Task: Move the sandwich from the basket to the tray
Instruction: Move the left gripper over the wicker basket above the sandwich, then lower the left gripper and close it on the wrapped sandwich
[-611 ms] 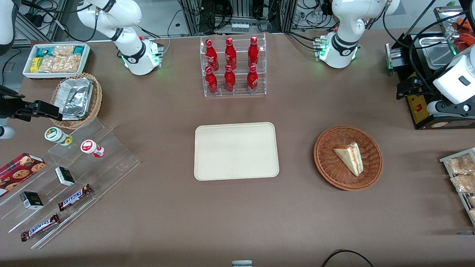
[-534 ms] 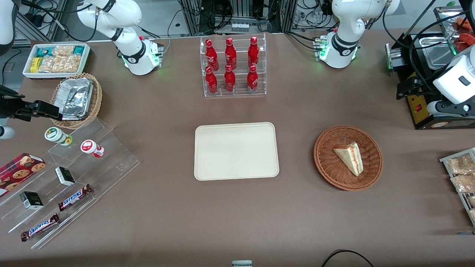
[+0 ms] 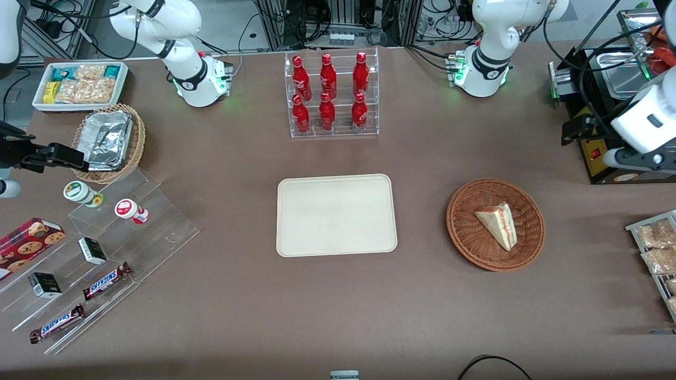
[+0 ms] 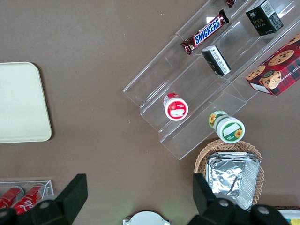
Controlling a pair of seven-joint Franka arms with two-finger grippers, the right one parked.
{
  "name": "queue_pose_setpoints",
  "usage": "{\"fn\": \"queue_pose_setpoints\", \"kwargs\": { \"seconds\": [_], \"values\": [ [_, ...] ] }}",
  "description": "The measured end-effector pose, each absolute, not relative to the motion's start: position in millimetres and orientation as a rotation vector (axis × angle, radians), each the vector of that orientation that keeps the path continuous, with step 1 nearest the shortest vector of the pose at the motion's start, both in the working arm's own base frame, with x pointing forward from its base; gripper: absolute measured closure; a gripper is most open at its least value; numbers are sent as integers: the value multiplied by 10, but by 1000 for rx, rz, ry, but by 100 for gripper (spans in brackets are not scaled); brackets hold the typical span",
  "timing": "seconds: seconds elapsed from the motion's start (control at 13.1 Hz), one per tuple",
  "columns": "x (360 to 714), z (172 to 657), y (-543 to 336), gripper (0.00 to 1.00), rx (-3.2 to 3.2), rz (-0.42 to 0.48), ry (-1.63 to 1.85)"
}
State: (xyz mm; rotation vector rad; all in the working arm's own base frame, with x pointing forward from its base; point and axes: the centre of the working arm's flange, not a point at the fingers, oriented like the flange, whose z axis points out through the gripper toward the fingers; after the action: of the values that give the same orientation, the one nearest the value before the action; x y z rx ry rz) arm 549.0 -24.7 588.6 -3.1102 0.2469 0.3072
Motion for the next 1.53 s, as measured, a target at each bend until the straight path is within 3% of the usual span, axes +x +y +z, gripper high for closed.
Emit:
{"fn": "queue_pose_setpoints", "kwargs": {
  "seconds": [0.76,1.07,1.53],
  "values": [
    [5681,4400,-248,0,-3119,196,196],
    [5810,4075,-292,0,-3119,139,-82],
    [5723,3514,-367,0,-3093,57,-453]
  ]
}}
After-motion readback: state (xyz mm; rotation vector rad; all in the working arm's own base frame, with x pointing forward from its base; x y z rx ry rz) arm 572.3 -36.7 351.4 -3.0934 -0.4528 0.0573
